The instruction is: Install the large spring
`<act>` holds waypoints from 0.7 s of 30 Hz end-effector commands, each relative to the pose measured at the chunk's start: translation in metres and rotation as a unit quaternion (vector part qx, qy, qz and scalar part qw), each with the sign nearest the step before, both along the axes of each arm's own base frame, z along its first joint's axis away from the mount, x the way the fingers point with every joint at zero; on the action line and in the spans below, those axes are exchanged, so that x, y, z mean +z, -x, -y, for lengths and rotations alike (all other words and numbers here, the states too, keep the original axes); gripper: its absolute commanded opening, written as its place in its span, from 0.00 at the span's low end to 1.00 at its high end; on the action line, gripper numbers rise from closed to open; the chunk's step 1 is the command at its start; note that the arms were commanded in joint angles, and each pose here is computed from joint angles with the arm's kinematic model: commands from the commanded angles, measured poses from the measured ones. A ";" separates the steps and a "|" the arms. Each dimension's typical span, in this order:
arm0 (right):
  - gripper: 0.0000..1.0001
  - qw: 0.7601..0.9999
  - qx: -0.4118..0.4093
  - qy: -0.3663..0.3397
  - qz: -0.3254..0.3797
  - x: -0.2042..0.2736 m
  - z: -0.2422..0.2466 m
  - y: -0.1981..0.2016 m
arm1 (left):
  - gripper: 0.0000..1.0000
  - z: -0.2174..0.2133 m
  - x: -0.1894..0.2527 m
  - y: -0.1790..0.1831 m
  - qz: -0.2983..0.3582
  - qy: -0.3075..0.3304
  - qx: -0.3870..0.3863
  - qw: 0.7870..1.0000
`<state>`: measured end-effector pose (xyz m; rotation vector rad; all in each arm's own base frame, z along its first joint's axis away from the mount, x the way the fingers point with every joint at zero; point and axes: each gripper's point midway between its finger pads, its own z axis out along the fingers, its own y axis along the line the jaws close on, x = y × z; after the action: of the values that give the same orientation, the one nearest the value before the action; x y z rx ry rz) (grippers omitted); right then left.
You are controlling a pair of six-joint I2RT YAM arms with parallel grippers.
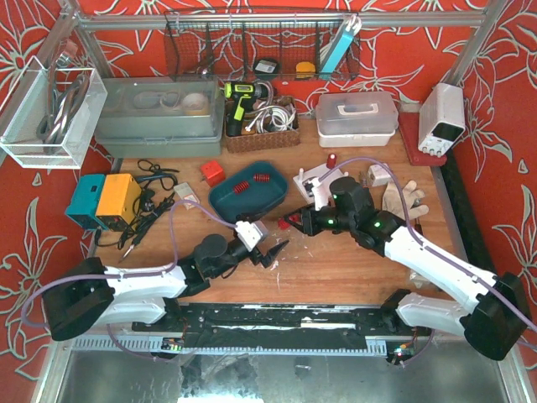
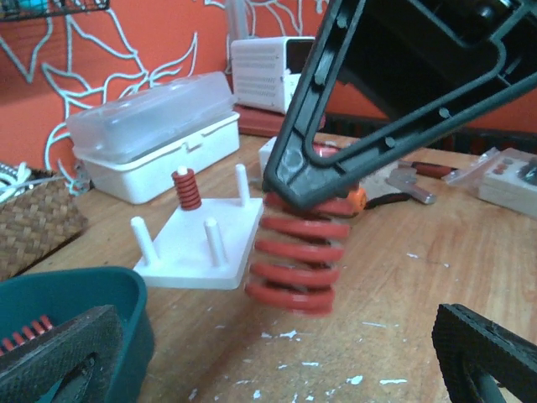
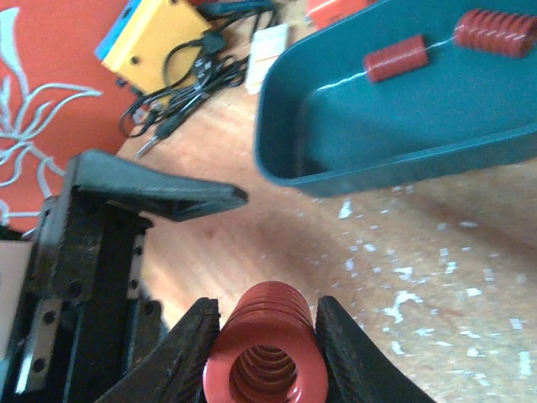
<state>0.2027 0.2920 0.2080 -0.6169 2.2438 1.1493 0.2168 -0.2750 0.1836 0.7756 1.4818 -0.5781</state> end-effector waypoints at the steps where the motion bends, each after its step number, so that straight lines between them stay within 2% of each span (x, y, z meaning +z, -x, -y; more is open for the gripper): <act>1: 0.00 0.994 -0.091 0.028 0.062 0.012 0.021 -0.034 | 1.00 -0.003 0.005 -0.013 -0.001 0.005 0.037 0.999; 5: 0.00 0.972 -0.168 0.100 0.133 0.019 0.056 -0.061 | 1.00 -0.002 -0.003 -0.021 -0.022 -0.009 0.056 0.998; 8: 0.00 0.942 -0.225 0.185 0.169 0.017 0.092 -0.086 | 1.00 -0.008 -0.010 -0.031 -0.037 -0.013 0.091 0.995; 10: 0.00 0.912 -0.266 0.249 0.190 0.016 0.118 -0.104 | 1.00 -0.013 -0.014 -0.036 -0.043 -0.014 0.112 0.993; 13: 0.00 0.876 -0.313 0.307 0.201 0.016 0.148 -0.128 | 1.00 -0.013 -0.016 -0.039 -0.045 -0.013 0.118 0.992; 16: 0.00 0.851 -0.347 0.344 0.195 0.010 0.172 -0.154 | 1.00 -0.011 -0.015 -0.037 -0.047 -0.009 0.110 0.993; 21: 0.00 0.836 -0.349 0.388 0.169 -0.009 0.187 -0.194 | 1.00 -0.011 -0.007 -0.033 -0.044 0.001 0.100 0.994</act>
<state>0.3680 0.1236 0.1955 -0.1977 2.2380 -0.0985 0.2477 -0.2640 0.1557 0.6444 1.6614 -0.4384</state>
